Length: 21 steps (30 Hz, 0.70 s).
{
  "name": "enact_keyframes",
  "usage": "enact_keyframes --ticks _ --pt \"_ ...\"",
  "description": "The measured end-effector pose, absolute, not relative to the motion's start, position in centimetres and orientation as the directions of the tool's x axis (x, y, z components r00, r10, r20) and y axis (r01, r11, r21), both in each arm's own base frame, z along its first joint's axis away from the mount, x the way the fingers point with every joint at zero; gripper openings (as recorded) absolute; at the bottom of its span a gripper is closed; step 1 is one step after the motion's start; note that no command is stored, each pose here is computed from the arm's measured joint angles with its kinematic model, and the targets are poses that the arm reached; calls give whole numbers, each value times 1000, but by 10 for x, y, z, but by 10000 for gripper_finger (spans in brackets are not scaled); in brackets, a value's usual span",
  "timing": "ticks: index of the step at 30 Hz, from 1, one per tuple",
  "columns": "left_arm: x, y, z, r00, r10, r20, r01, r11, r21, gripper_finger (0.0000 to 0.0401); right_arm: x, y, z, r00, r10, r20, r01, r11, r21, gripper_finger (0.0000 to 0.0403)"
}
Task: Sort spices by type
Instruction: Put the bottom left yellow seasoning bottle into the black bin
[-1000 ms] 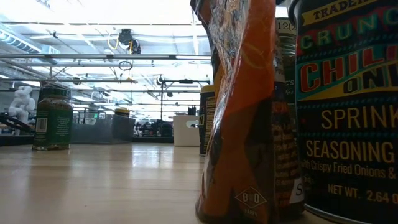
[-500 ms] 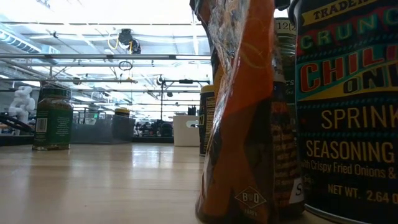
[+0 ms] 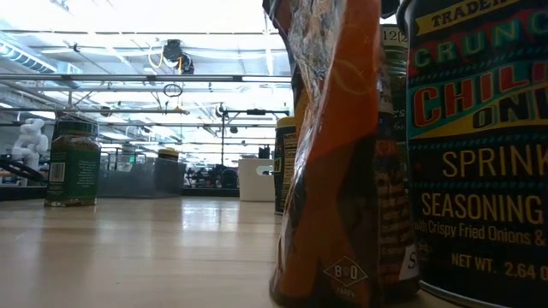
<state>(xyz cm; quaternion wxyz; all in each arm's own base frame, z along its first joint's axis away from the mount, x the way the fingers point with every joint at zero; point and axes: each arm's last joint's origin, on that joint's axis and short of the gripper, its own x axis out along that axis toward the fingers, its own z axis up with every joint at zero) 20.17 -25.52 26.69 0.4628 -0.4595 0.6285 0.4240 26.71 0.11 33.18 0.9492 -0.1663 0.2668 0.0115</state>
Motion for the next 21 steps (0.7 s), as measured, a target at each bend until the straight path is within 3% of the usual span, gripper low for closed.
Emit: enact_keyframes --ticks 21 --pt "203 -257 252 -93 -169 -981 -968 248 49 301 267 -11 332 854 -105 -510 -85 938 -335 219"
